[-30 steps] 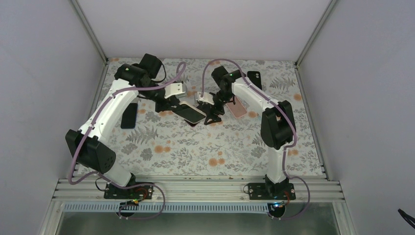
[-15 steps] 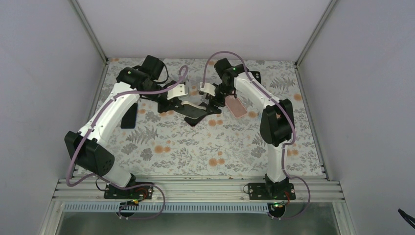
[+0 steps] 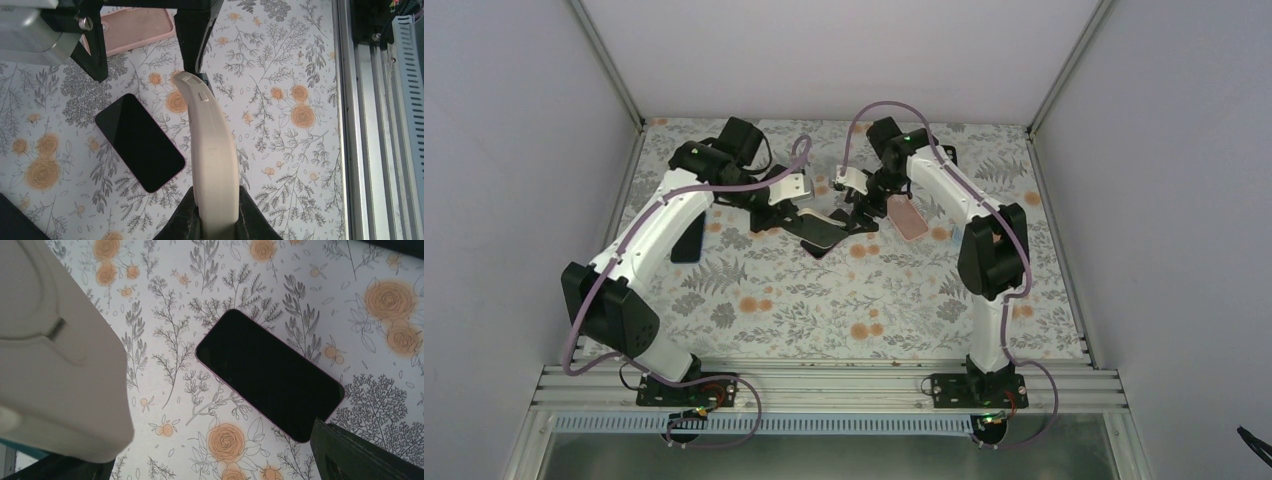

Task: Take the phone out of the phone case
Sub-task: Remove the phone case from the phone.

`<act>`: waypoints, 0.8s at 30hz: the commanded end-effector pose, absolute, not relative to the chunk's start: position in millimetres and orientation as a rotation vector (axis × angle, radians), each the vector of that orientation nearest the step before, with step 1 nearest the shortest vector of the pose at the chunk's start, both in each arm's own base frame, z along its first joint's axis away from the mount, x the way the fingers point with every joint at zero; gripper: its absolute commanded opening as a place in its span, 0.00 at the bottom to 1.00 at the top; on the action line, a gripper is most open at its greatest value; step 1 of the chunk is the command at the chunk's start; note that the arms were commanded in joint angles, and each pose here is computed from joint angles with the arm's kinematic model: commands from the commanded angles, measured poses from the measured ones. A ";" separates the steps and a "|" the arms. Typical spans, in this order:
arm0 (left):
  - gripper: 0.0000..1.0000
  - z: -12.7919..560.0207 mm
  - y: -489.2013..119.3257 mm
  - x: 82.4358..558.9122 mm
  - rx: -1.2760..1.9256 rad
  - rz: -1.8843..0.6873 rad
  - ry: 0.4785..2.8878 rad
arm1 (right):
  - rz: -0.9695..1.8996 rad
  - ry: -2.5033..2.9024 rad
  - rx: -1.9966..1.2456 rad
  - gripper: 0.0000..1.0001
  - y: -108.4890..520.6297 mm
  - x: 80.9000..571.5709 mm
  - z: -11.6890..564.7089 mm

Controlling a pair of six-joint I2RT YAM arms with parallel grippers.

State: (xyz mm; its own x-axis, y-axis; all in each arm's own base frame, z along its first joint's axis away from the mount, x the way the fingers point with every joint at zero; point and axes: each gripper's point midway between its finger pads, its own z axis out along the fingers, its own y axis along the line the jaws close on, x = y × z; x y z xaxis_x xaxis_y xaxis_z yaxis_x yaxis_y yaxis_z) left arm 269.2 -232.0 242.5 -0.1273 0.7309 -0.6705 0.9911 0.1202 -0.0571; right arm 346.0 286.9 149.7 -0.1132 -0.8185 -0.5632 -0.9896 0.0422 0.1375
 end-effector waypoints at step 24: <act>0.03 342.9 -242.2 325.4 1.472 -0.769 1.618 | 1.679 1.251 -1.754 0.43 402.3 215.4 299.0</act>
State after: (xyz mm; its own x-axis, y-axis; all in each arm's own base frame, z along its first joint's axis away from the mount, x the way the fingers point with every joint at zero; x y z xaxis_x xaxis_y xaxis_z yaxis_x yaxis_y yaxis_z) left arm 272.0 -210.7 308.6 -0.2476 0.6558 -0.7132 0.9680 0.1988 -0.1532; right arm 290.1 361.8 242.0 -0.0756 -0.4921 -0.8672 -0.9369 -0.2627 0.2307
